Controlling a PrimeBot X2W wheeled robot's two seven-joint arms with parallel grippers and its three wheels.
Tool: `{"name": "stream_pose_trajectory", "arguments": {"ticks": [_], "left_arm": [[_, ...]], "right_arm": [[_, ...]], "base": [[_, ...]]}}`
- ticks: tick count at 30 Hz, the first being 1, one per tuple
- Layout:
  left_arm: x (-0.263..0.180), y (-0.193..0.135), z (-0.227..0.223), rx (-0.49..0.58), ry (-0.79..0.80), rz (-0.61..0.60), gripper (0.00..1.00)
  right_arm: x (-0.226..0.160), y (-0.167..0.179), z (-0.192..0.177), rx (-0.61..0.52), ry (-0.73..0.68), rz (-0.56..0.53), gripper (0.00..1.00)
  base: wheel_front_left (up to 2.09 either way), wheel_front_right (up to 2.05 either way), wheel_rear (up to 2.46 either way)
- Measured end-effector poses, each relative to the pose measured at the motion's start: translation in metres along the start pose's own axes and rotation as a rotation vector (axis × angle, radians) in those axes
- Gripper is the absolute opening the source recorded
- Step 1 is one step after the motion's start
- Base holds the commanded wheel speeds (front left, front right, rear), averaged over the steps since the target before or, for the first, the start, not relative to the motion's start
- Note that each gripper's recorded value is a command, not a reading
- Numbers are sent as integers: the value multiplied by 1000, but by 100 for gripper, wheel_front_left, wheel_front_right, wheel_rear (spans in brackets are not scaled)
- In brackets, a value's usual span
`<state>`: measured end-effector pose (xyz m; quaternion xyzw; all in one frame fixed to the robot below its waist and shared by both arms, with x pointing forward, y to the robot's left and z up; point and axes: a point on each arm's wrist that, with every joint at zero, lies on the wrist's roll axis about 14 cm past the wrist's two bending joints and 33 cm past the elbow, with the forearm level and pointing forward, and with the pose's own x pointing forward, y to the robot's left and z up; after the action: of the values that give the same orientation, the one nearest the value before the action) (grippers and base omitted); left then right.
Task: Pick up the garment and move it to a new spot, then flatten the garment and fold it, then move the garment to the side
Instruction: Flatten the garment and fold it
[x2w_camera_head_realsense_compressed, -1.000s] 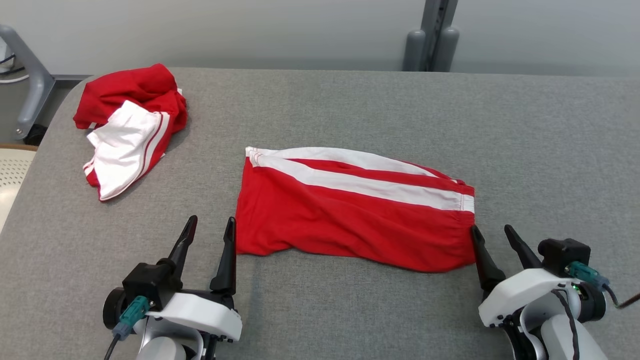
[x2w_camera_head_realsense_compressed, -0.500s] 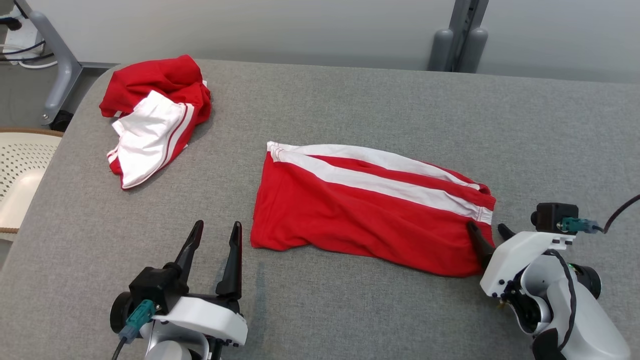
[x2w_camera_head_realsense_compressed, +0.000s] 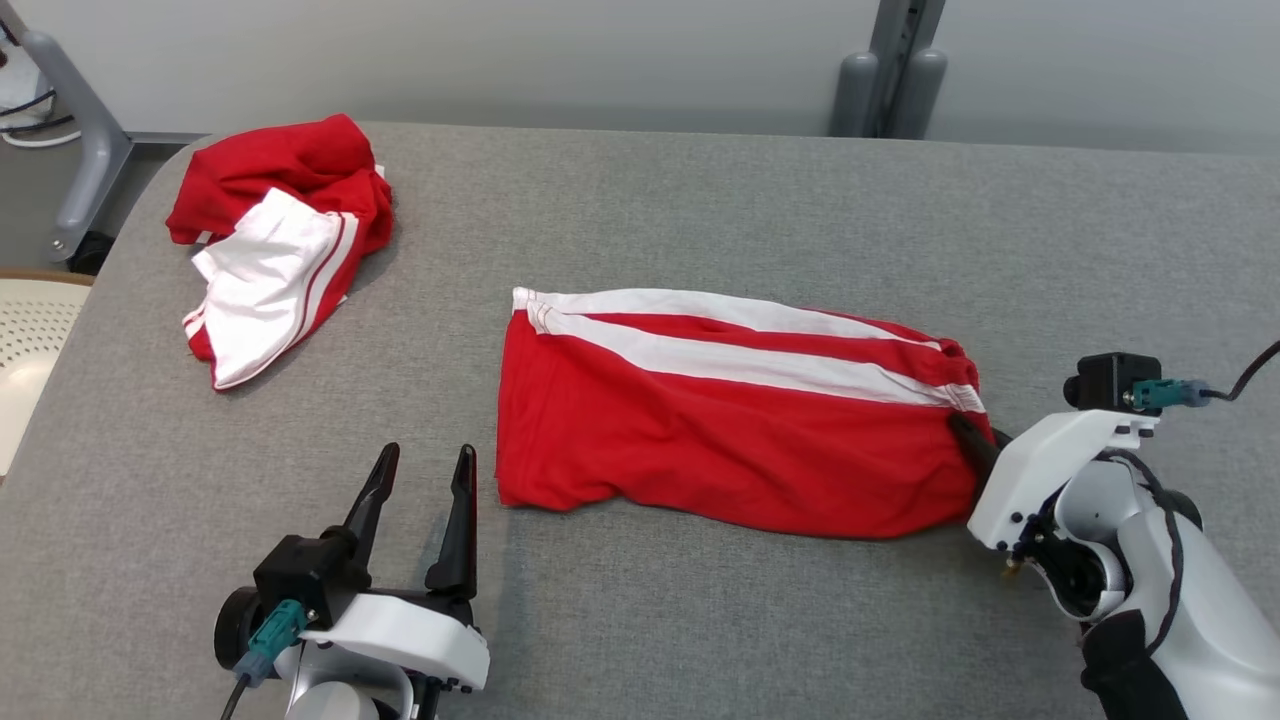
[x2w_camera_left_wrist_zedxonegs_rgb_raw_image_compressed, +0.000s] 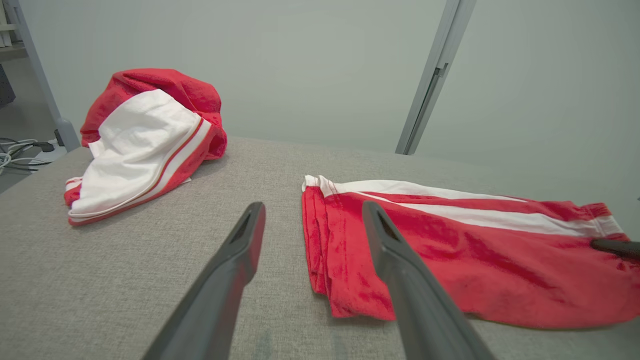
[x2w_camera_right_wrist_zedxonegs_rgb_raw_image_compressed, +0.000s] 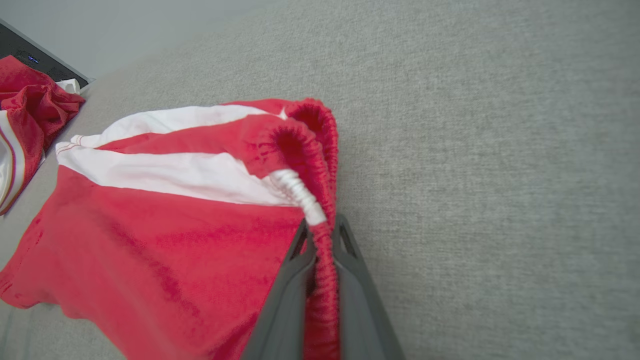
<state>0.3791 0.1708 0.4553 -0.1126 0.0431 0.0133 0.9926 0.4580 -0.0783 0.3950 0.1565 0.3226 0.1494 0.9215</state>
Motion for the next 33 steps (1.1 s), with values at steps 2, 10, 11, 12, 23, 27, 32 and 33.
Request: {"name": "stream_pose_trajectory", "arguments": {"ticks": [2,10,11,12,23,27,32,33], "left_arm": [[2,-4,-2,3,6,-12,100],[12,-26,-5,3,12,-84,100],[13,-30,-5,2,11,-95,100],[15,-37,-6,3,12,-117,100],[23,-58,-17,3,41,-179,100],[24,-59,-18,5,45,-184,100],[24,-56,-17,7,43,-178,100],[24,-55,-17,7,42,-175,100]], "right_arm": [[-4,-4,8,6,-10,1,0],[-39,-54,37,18,-40,-66,0],[-46,-65,39,16,-41,-88,0],[-60,-88,41,13,-42,-140,0],[-104,-143,37,81,-50,-279,0],[-96,-123,38,104,-61,-220,0],[-85,-75,55,116,-105,-76,0],[-84,-65,59,117,-112,-47,0]], "base": [[0,0,0],[0,0,0],[0,0,0],[0,0,0],[0,0,0],[0,0,0],[0,0,0],[0,0,0]]}}
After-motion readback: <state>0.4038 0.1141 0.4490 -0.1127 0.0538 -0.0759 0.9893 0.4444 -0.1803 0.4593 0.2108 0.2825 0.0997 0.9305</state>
